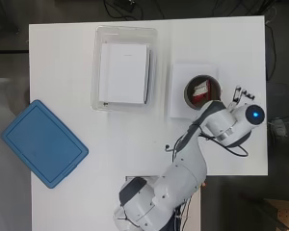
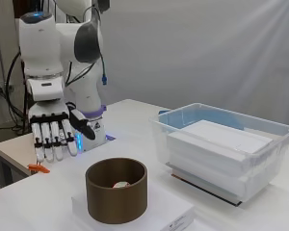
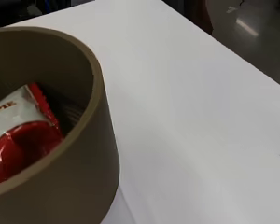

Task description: Teleoperate dual arm-hand system to remove items from a box

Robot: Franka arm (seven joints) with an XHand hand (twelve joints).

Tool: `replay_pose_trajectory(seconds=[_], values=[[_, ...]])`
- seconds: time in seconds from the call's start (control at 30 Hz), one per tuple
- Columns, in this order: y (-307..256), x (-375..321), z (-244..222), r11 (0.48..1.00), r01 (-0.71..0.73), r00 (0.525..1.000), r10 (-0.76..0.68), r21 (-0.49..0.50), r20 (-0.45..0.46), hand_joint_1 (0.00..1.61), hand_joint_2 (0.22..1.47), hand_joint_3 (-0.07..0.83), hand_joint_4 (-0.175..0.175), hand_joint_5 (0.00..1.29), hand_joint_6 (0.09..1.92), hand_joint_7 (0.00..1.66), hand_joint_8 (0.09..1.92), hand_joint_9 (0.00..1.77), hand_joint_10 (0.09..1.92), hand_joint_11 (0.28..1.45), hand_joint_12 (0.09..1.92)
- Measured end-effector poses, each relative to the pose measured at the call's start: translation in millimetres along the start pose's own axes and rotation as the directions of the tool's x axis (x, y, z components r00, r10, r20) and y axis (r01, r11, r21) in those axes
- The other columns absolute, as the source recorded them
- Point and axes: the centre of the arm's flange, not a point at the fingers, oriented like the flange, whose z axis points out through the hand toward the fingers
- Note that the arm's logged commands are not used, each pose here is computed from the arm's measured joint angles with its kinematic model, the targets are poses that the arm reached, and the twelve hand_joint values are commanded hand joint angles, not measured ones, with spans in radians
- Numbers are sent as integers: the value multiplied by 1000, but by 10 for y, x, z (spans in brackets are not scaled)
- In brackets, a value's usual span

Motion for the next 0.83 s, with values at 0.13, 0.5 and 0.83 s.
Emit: replay_pose_trajectory(seconds=[0.13, 0.5, 0.83], values=[[-155, 462, -334, 997, 82, 994, -82, 6, -71, 282, 1046, 2, 108, 433, 87, 466, 87, 527, 87, 463, 87], [-2219, 2312, -2024, 867, 497, 826, -488, -44, -283, 276, 977, -10, 78, 370, 87, 471, 87, 529, 87, 440, 87], [-3290, 2151, -1711, 813, 582, 794, -571, -8, -210, 196, 975, 2, 98, 401, 87, 480, 87, 522, 87, 445, 87]])
